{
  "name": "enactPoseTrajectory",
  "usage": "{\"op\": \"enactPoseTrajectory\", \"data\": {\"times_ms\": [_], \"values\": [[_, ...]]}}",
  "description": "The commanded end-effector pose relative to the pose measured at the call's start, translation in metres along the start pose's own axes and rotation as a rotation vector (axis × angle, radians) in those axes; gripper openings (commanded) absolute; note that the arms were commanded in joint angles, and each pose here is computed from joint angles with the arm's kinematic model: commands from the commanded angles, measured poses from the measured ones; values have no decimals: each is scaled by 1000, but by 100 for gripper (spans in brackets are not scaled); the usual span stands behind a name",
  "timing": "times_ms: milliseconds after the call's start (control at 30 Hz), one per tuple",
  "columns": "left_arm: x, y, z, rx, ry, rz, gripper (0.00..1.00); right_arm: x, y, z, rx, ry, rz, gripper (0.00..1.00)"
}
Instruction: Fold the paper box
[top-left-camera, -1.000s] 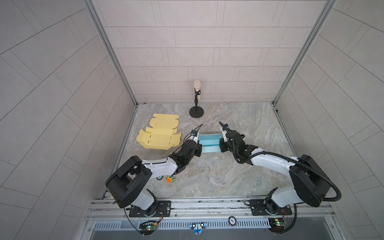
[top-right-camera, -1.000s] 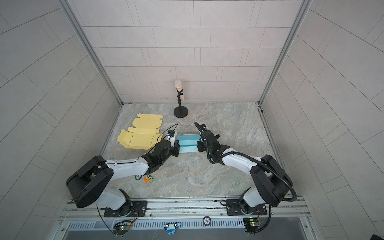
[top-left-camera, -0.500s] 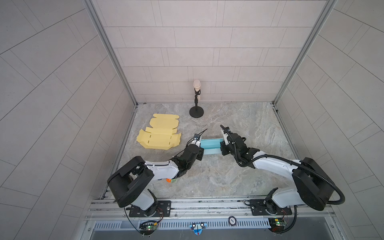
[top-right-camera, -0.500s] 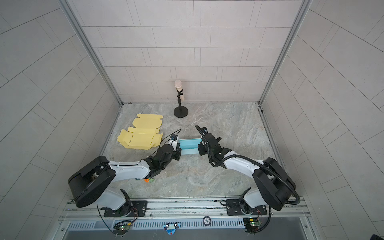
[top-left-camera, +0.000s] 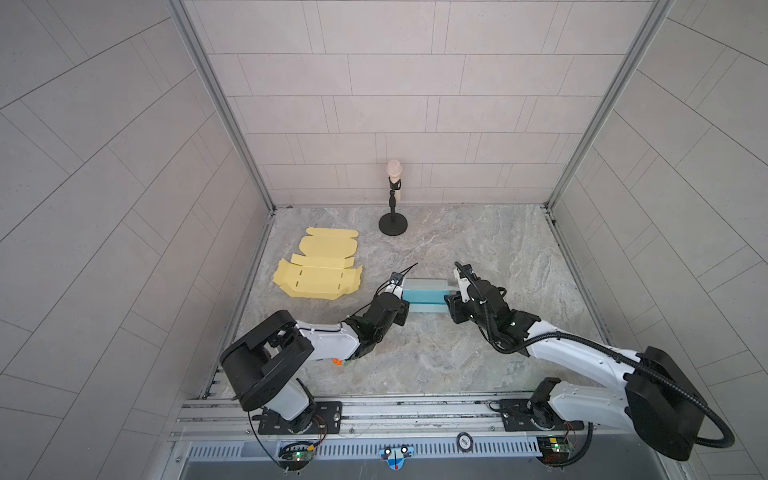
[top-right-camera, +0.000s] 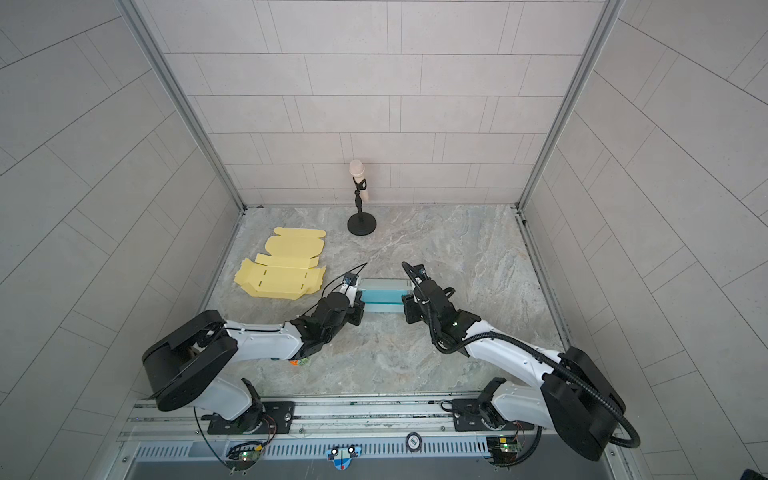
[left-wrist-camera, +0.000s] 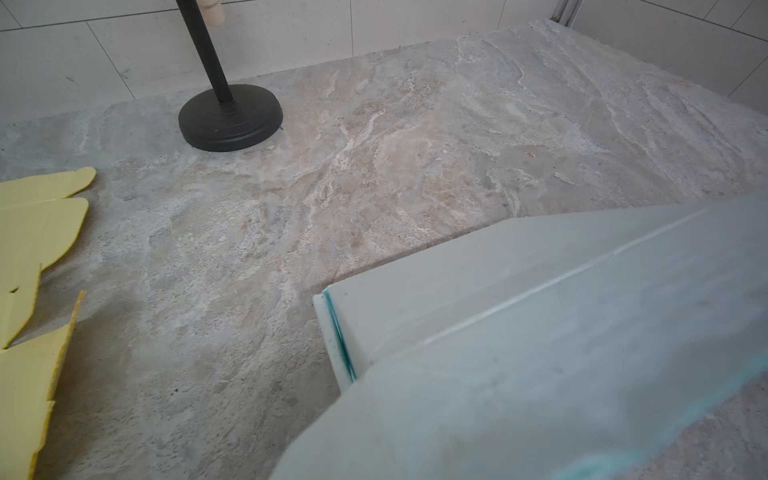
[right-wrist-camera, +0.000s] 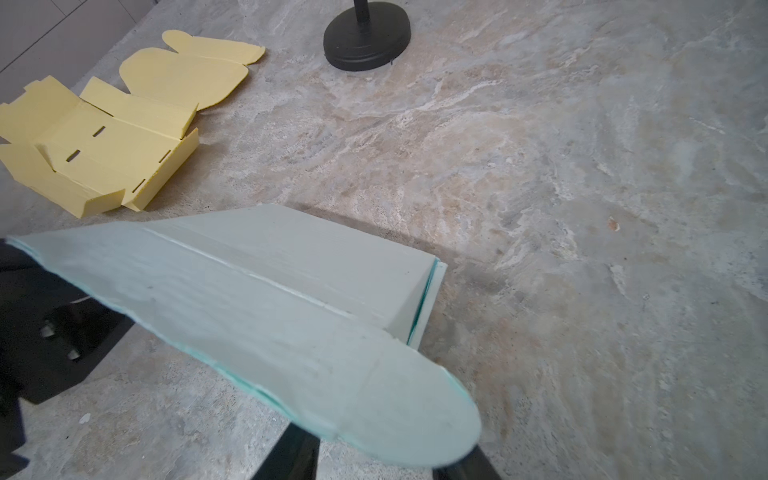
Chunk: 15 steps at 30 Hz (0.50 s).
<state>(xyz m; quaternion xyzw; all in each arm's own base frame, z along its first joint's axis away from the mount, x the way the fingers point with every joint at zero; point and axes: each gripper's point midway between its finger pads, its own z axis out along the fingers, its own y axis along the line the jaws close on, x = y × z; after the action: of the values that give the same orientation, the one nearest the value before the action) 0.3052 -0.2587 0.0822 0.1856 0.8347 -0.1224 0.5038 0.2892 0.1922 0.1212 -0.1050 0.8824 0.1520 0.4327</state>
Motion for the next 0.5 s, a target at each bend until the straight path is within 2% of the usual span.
{"op": "enactPoseTrajectory", "data": {"times_ms": [0, 267, 300, 467], "values": [[35, 0, 1, 10, 107, 42, 0, -2, -1, -16, 22, -20, 10, 46], [34, -1, -1, 12, 101, 47, 0, -40, 6, -57, 1, -120, 27, 51], [34, -1, -1, 12, 102, 47, 0, -54, 11, -63, -11, -145, 34, 51], [33, -4, -1, 16, 102, 54, 0, -71, 16, -56, 15, -120, 32, 53]]}}
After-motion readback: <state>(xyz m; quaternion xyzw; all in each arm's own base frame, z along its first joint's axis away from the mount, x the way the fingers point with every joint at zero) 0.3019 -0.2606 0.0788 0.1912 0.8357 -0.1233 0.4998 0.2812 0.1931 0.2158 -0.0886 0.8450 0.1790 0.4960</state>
